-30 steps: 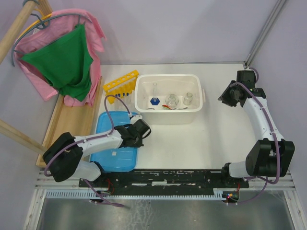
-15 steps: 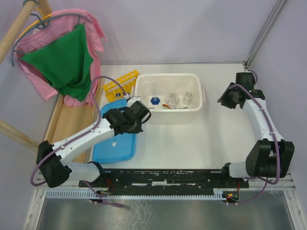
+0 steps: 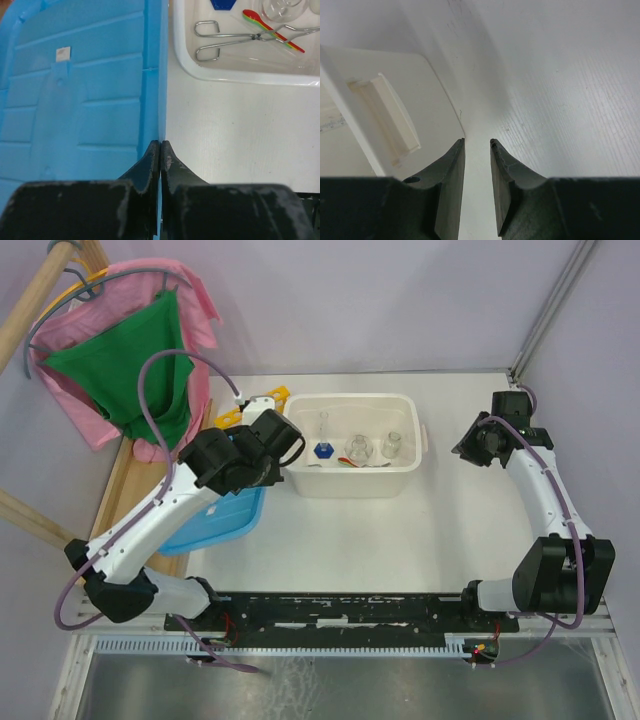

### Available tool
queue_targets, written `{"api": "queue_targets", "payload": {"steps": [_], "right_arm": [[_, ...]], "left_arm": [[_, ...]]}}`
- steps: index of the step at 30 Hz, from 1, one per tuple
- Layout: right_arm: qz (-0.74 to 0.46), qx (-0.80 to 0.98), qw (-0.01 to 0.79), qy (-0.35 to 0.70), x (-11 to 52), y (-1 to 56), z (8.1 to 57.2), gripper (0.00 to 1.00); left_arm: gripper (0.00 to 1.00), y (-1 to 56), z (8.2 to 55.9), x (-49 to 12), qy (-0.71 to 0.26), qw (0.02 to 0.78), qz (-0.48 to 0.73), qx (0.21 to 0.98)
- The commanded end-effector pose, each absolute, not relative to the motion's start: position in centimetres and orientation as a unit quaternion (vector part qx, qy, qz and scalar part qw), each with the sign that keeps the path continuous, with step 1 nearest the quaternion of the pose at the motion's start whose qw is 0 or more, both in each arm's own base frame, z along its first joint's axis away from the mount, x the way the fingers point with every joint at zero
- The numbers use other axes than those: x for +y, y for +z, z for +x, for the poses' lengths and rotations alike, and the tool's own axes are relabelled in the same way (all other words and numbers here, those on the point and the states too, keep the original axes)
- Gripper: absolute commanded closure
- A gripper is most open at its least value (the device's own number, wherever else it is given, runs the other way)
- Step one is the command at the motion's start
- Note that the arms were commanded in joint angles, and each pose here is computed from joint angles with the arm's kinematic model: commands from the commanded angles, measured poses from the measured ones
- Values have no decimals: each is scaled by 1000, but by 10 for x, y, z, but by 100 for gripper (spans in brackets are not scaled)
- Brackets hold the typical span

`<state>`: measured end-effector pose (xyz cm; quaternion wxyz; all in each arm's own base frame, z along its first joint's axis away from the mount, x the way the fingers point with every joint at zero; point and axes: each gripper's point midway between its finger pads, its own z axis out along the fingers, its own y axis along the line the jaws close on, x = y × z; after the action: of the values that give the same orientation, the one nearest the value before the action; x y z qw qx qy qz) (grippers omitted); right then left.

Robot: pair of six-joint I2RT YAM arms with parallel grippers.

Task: Organize the chemistry lab equipment
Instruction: Pick up the storage box lid at the center of the board.

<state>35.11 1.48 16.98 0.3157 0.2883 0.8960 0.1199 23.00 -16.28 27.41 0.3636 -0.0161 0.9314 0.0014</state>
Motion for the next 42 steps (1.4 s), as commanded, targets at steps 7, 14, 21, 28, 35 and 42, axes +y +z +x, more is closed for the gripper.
{"api": "queue_targets", "payload": {"steps": [7, 14, 21, 28, 35, 42], "right_arm": [[260, 879, 373, 148, 22, 222, 367, 66], [209, 873, 388, 209, 45, 255, 381, 67], [151, 855, 400, 293, 75, 284, 397, 66], [98, 817, 399, 405, 114, 330, 407, 61], [41, 782, 387, 487, 155, 377, 407, 49], [21, 751, 351, 558, 199, 387, 404, 37]], "left_arm": [[97, 328, 250, -154, 32, 419, -27, 907], [97, 371, 282, -186, 1, 472, 1, 881], [97, 404, 313, -234, -53, 508, 34, 859], [97, 406, 325, -270, -98, 509, 72, 852], [97, 398, 321, -303, -129, 501, 112, 849], [97, 391, 318, -334, -147, 498, 135, 844]]}}
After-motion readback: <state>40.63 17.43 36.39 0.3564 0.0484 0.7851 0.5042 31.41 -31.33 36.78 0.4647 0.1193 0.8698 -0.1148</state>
